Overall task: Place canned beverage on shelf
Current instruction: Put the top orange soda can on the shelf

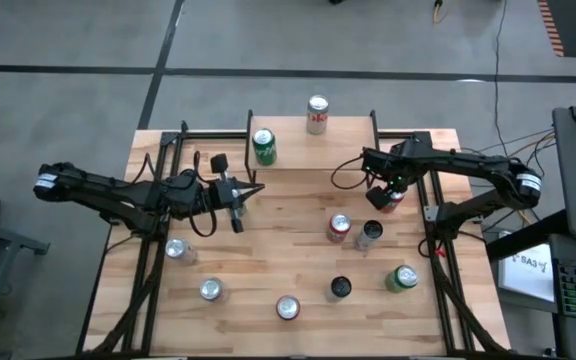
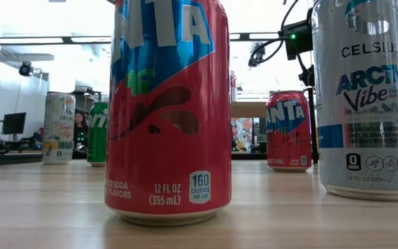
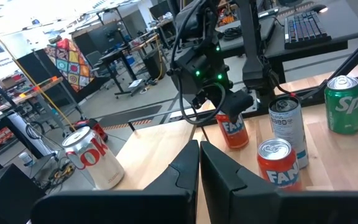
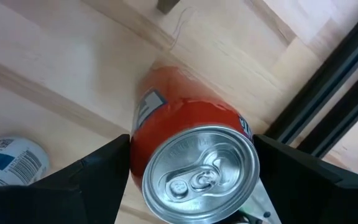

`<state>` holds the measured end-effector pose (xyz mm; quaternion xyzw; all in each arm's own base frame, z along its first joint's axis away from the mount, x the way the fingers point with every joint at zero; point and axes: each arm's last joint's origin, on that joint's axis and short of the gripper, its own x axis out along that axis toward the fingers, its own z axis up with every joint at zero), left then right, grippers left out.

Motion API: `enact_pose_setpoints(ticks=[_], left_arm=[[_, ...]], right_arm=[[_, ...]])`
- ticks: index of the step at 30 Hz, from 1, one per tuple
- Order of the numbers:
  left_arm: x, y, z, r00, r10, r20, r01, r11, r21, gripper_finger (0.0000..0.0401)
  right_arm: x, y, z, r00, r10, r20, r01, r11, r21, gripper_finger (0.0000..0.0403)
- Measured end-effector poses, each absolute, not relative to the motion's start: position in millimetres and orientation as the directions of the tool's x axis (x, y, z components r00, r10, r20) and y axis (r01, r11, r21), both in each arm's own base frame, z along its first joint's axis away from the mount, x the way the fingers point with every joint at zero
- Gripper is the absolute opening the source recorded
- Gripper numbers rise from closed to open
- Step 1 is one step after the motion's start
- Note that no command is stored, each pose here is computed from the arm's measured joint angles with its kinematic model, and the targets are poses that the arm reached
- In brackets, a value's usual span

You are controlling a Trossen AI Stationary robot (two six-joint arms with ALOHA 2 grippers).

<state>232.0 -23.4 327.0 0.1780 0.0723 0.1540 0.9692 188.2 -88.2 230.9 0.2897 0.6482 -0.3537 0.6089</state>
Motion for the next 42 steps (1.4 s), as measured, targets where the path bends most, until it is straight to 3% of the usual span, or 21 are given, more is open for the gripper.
enact_pose_setpoints(ticks=[42], left_arm=[[232.0, -23.4, 326.8, 0.942, 0.324, -0.087, -0.272, 0.889, 0.368, 0.0]], right_arm=[[192.9, -90.1, 218.0, -0.026, -0.075, -0.997, 0.812, 0.579, -0.064, 0.03]])
